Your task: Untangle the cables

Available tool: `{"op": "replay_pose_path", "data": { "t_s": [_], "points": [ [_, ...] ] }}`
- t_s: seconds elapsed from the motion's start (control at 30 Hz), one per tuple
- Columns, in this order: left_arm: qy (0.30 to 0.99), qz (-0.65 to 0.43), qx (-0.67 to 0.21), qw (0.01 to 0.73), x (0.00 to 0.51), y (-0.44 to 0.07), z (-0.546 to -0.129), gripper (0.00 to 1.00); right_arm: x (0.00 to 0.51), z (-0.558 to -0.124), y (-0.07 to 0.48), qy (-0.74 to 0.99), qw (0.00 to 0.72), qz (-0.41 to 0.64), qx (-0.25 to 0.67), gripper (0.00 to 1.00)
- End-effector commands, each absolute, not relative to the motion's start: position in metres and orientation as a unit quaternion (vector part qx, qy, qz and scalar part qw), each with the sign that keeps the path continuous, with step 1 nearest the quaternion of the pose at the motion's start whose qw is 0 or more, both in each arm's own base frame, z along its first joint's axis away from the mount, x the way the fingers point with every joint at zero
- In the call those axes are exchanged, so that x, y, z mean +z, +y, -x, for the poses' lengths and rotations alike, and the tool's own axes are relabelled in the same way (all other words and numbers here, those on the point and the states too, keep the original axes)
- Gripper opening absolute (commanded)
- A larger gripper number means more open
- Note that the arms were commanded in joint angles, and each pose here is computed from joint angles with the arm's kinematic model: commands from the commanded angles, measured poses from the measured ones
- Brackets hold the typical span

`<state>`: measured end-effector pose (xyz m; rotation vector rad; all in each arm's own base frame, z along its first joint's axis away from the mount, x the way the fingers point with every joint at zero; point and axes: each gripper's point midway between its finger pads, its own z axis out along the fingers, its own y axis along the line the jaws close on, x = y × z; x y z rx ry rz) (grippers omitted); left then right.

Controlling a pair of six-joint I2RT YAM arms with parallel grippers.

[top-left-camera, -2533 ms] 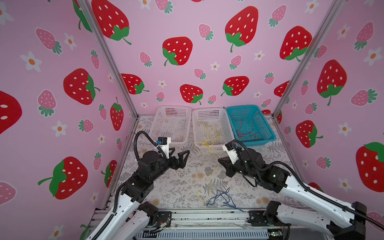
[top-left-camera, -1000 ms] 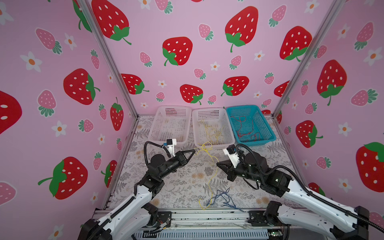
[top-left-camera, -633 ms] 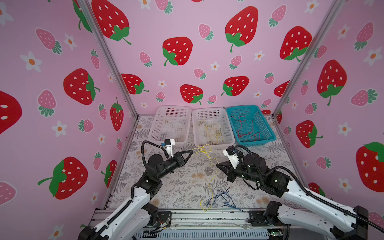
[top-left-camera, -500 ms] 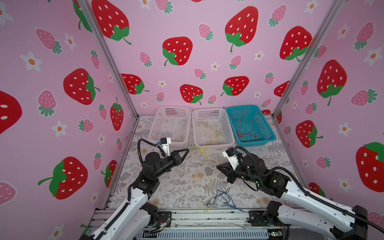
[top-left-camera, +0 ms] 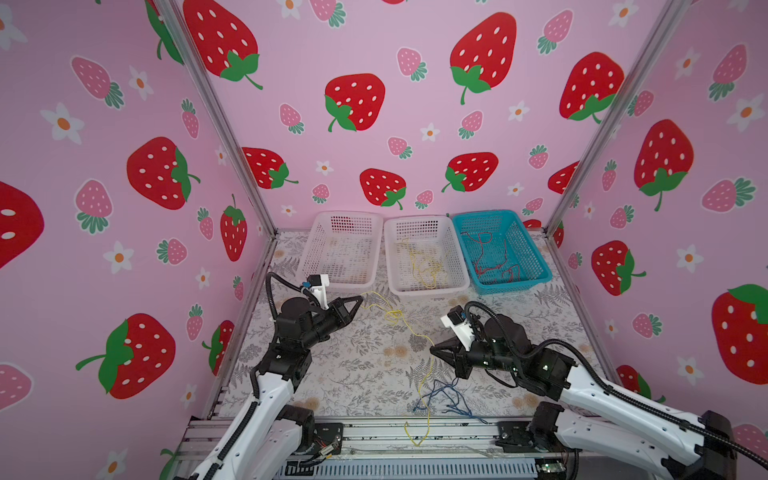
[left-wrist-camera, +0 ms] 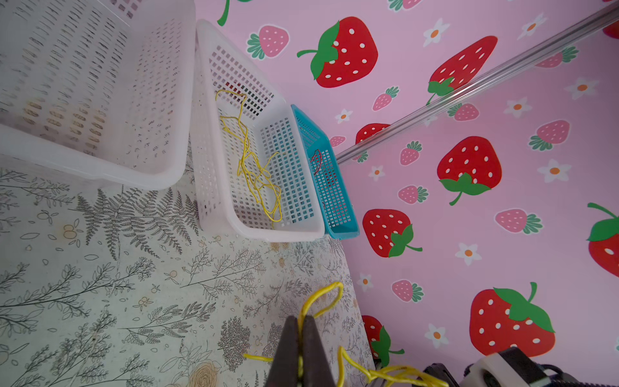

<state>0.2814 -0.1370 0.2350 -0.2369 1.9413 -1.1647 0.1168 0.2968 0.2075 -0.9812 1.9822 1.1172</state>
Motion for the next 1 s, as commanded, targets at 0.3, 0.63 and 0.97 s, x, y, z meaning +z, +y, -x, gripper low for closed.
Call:
{"op": "replay_pose_path", "data": {
  "t_s": [0.3, 0.63, 0.97],
  "points": [
    [0.806, 0.056, -0.380, 0.450, 0.247, -0.119, -0.276, 0.00, 0.268, -0.096, 0.292, 0.696, 0.355, 0.383, 0.493, 0.00],
    [0.824, 0.054, -0.346, 0.446, 0.242, -0.111, -0.276, 0.00, 0.294, -0.086, 0.283, 0.674, 0.364, 0.387, 0.512, 0.00],
    [0.823, 0.037, -0.364, 0.435, 0.241, -0.120, -0.276, 0.00, 0.302, -0.084, 0.316, 0.650, 0.337, 0.397, 0.554, 0.00]
  ]
}}
